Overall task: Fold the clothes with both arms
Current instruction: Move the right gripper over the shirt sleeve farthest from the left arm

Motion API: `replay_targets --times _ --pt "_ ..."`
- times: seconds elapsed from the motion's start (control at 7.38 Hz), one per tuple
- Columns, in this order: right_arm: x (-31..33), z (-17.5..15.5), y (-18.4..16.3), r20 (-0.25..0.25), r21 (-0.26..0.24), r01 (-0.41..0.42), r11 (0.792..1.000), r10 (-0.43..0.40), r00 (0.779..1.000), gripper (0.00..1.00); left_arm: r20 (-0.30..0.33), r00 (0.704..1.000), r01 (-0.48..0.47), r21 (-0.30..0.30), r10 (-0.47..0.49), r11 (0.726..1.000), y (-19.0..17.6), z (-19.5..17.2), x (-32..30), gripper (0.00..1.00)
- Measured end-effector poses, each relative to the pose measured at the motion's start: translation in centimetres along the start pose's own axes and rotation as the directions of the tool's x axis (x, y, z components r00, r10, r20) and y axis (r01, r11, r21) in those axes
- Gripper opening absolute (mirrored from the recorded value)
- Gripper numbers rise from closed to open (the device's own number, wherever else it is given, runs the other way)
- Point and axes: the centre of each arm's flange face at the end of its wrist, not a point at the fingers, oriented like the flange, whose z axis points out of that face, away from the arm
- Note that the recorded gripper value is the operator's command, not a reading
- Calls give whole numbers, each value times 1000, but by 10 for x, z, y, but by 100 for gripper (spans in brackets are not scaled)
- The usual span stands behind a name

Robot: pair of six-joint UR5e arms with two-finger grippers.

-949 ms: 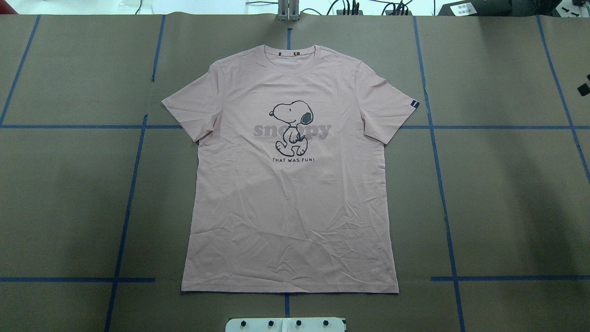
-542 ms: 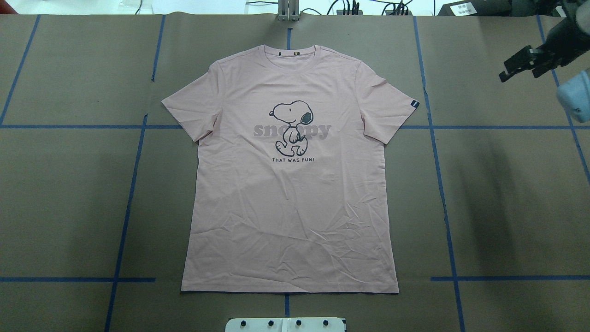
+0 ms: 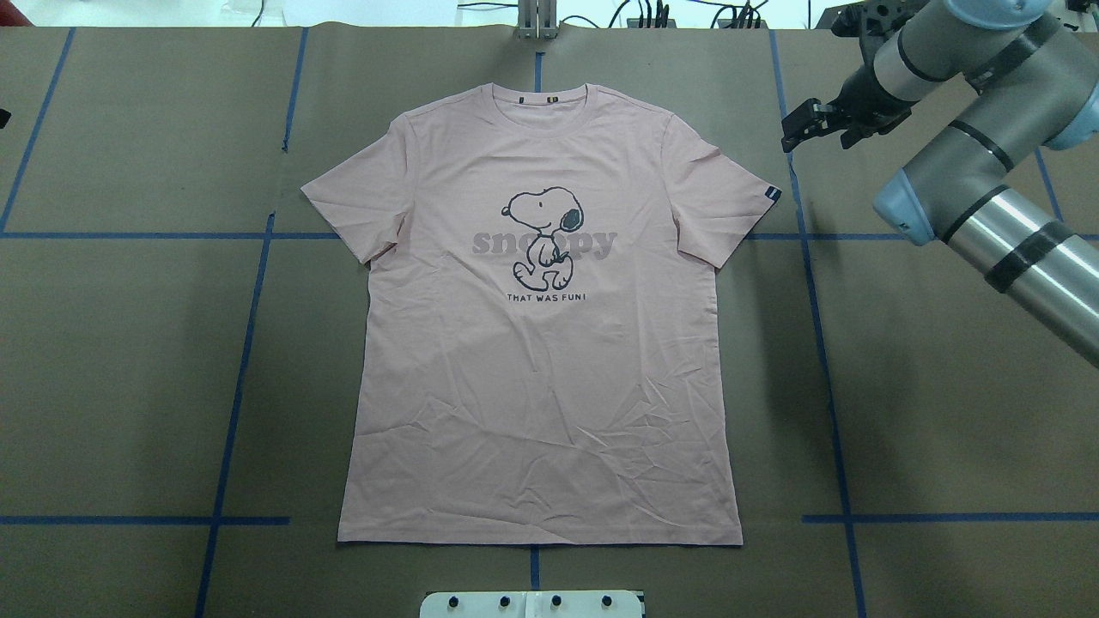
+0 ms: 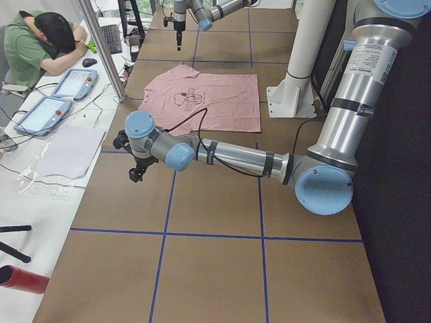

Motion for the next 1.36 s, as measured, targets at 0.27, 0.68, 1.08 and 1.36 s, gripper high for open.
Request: replay_targets --times 0.27,0.68,1.08,1.36 --pt "-15 36 6 -42 -24 9 1000 -10 999 96 -9 999 53 13 -53 998 -2 11 9 100" --pt "-30 65 20 -69 -49 29 998 -32 997 92 -15 997 81 12 -81 997 -3 15 13 100" --pt "-34 70 24 -69 -57 36 998 -40 997 84 -18 996 84 11 -84 996 -2 16 13 100" --pt "-33 71 25 -72 -61 36 998 -41 997 45 -21 996 84 12 -84 996 -2 15 13 100"
